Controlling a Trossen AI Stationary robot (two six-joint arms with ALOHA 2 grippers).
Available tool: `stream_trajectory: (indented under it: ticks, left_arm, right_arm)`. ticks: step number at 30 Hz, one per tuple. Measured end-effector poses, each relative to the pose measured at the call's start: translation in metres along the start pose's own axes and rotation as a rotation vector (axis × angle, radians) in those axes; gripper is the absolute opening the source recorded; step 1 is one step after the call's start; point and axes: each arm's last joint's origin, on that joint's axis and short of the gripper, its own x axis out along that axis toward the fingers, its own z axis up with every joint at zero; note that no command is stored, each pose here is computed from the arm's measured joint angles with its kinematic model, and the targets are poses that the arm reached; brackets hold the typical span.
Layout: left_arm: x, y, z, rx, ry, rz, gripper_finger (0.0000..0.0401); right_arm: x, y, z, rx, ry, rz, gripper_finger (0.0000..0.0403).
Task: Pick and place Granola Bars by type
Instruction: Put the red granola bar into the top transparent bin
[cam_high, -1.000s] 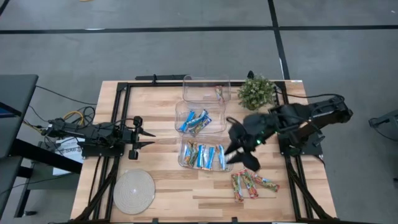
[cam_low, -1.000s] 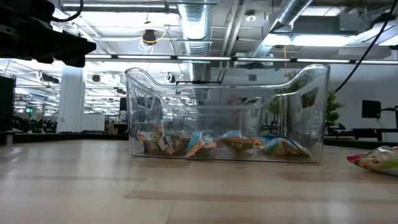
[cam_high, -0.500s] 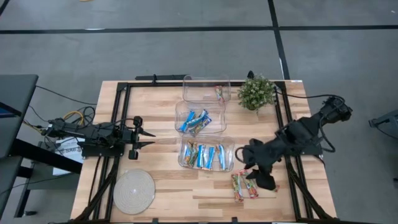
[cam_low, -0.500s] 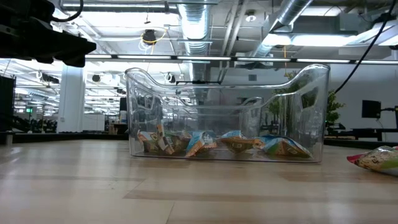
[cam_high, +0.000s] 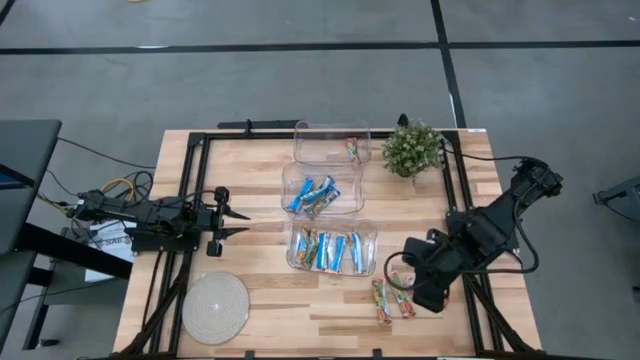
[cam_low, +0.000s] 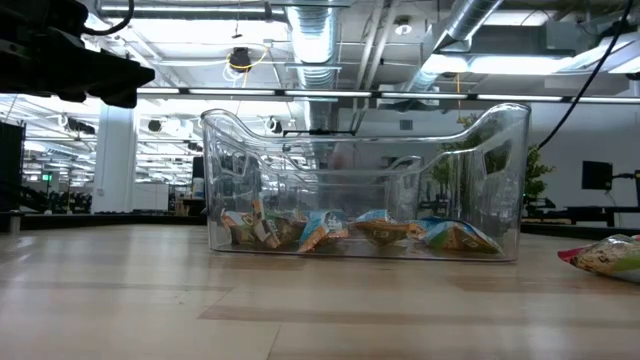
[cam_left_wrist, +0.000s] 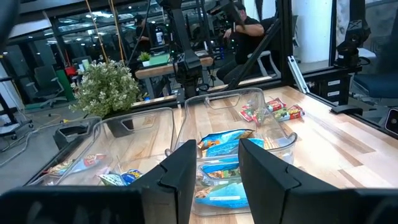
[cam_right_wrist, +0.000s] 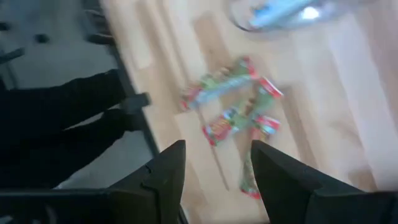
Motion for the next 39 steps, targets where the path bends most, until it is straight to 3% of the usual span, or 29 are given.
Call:
stream_trajectory:
  ticks: [8, 23, 39]
  left_arm:
    - [0.0, 0.0, 0.0, -0.001, 0.0, 0.0, 0.0114]
    - [0.0, 0.0, 0.0, -0.001, 0.0, 0.0, 0.0114]
    - [0.0, 0.0, 0.0, -0.005, 0.0, 0.0, 0.0114]
  right_arm:
    - [0.005, -0.007, -0.015, 0.137, 0.103, -0.178, 0.0173]
    - [0.051, -0.02, -0.034, 0.11, 0.232, -0.376, 0.0173]
    - [0.122, -0.048, -0.055, 0.133, 0.32, -0.298, 0.0173]
